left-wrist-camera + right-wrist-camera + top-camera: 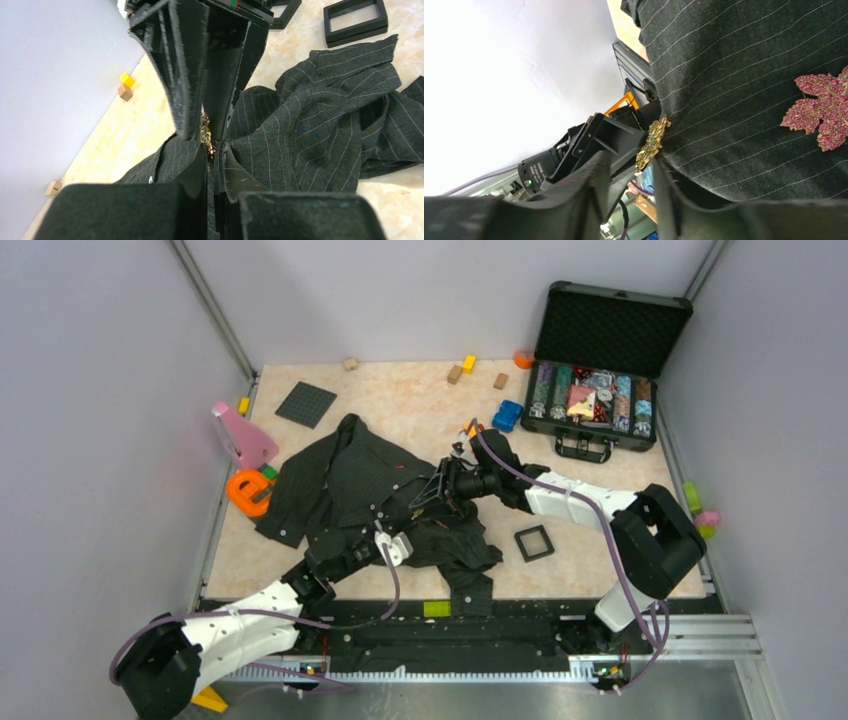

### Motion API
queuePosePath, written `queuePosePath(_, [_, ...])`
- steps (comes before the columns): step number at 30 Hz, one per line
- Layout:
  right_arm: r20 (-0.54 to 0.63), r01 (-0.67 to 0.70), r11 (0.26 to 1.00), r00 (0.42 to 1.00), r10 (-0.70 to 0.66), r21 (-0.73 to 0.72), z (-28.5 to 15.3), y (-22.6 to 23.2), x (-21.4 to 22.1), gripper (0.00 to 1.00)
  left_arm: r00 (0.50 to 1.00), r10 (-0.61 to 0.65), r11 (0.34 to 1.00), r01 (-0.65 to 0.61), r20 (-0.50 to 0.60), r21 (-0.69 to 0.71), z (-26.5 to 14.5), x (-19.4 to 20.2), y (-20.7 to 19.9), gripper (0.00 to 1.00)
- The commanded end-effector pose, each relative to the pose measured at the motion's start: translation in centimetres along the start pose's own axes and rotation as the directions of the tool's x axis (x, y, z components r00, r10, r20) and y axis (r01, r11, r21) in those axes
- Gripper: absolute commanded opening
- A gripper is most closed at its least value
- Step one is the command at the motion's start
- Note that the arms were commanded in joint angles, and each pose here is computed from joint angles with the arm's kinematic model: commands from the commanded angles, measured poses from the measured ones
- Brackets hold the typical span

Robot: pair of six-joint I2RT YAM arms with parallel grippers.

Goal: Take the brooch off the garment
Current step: Remove the brooch from the clothes.

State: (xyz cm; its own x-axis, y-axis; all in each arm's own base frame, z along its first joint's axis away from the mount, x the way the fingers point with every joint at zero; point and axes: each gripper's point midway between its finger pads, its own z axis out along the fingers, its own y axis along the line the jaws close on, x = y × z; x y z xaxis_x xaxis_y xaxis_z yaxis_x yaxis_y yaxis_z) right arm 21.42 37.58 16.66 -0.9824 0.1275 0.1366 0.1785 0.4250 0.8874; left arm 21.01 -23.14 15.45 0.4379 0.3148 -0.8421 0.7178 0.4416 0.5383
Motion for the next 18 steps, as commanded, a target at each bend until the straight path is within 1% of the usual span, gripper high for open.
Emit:
queuePosePath(1, [-0.014,0.018,0.999,1.0,-0.019,-0.043,-1.1,1.6,1.0,0.45,0.998,0.017,0.999,-0.014,0.06,-0.044,0.4,-2.1,1.4,0.0])
queuePosePath(4, [0.004,0.021,1.0,1.0,-0.021,-0.005,-1.9,0.6,0.9,0.5,0.999,-0.009,0.996,0.013,0.042,-0.088,0.2,-1.8,2.2,0.0])
queuePosePath(6, [0.035,0.021,0.999,0.999,-0.023,0.047,-2.6,-0.9,0.5,0.52,0.998,-0.037,0.993,0.041,0.043,-0.114,0.0,-1.9,2.6,0.0])
queuePosePath(9, [0.087,0.092,0.99,0.991,-0.101,0.102,-3.8,-2.4,0.0,0.52,0.993,-0.103,0.984,0.111,0.062,-0.14,-0.1,-2.6,3.1,0.0])
queuePosePath(11, [0.129,0.184,0.972,0.971,-0.203,0.145,-4.7,-2.9,-0.5,0.51,0.98,-0.18,0.966,0.192,0.079,-0.171,-0.4,-2.9,3.5,0.0])
queuePosePath(14, [0.22,0.384,0.909,0.884,-0.413,0.162,-6.2,-2.1,-1.5,0.5,0.957,-0.255,0.946,0.277,0.14,-0.168,-0.8,-3.8,3.4,0.0])
queuePosePath(16, [0.277,0.515,0.84,0.793,-0.543,0.172,-7.2,-1.2,-2.1,0.49,0.942,-0.292,0.941,0.313,0.163,-0.126,-0.8,-4.6,2.9,0.0])
queuePosePath(18, [0.311,0.645,0.749,0.688,-0.656,0.152,-7.9,-0.2,-1.9,0.49,0.929,-0.338,0.934,0.351,0.15,-0.072,-0.5,-5.4,2.4,0.0])
